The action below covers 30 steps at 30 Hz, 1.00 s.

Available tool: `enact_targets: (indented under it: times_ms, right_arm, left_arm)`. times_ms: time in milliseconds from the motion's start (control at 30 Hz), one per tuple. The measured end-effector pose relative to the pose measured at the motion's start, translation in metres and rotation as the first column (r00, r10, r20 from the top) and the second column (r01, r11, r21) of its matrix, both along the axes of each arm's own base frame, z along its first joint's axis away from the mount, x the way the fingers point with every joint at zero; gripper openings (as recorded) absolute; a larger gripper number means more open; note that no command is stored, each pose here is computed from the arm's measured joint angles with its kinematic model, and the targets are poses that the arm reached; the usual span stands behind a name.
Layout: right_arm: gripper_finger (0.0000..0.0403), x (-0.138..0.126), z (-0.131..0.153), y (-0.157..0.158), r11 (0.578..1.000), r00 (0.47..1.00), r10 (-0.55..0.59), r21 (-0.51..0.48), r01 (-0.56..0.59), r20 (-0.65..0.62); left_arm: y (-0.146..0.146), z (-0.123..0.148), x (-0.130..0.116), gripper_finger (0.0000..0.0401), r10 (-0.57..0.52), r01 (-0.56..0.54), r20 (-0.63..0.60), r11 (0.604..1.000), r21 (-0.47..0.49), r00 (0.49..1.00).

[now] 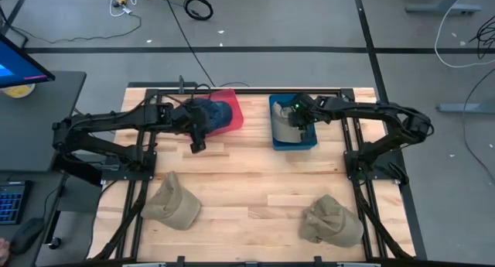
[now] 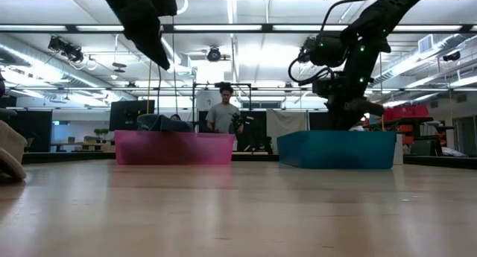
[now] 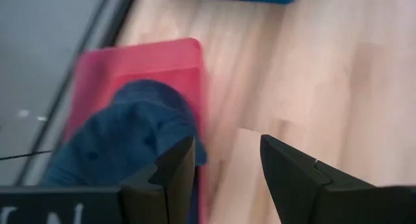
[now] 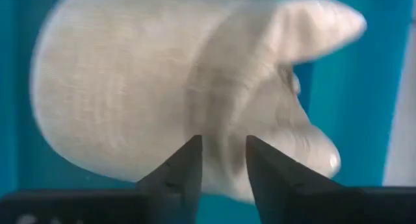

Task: Pick & Place hat
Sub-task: Put the middle brown cap into the blue bin, then put the left brown cap into the blue bin

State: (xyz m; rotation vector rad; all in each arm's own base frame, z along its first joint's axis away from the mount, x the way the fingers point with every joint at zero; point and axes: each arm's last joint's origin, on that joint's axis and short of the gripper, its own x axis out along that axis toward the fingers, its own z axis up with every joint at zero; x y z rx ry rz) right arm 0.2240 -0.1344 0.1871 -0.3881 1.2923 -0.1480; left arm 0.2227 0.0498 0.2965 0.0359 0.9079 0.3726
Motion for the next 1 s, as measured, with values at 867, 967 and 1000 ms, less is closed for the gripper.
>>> enact_targets:
  times_ms: [867, 967, 1000]
  right_arm:
    - [0.0178, 0.007, 0.097, 0.130, 0.831, 0.756, -0.115, 0.479, -0.282, 0.644]
    - [0.0178, 0.015, 0.093, 0.140, 0.825, 0.749, -0.047, 0.448, -0.343, 0.661]
    - [0.0178, 0.018, 0.091, 0.143, 0.823, 0.748, -0.028, 0.440, -0.359, 0.663]
  left_arm:
    - [-0.129, -0.070, -0.047, 0.0178, 0.300, -0.344, -0.170, 0.786, -0.513, 0.939]
    - [-0.144, -0.084, -0.059, 0.0178, 0.329, -0.381, -0.193, 0.749, -0.543, 0.924]
    - [-0.148, -0.087, -0.063, 0.0178, 0.332, -0.390, -0.206, 0.745, -0.541, 0.920]
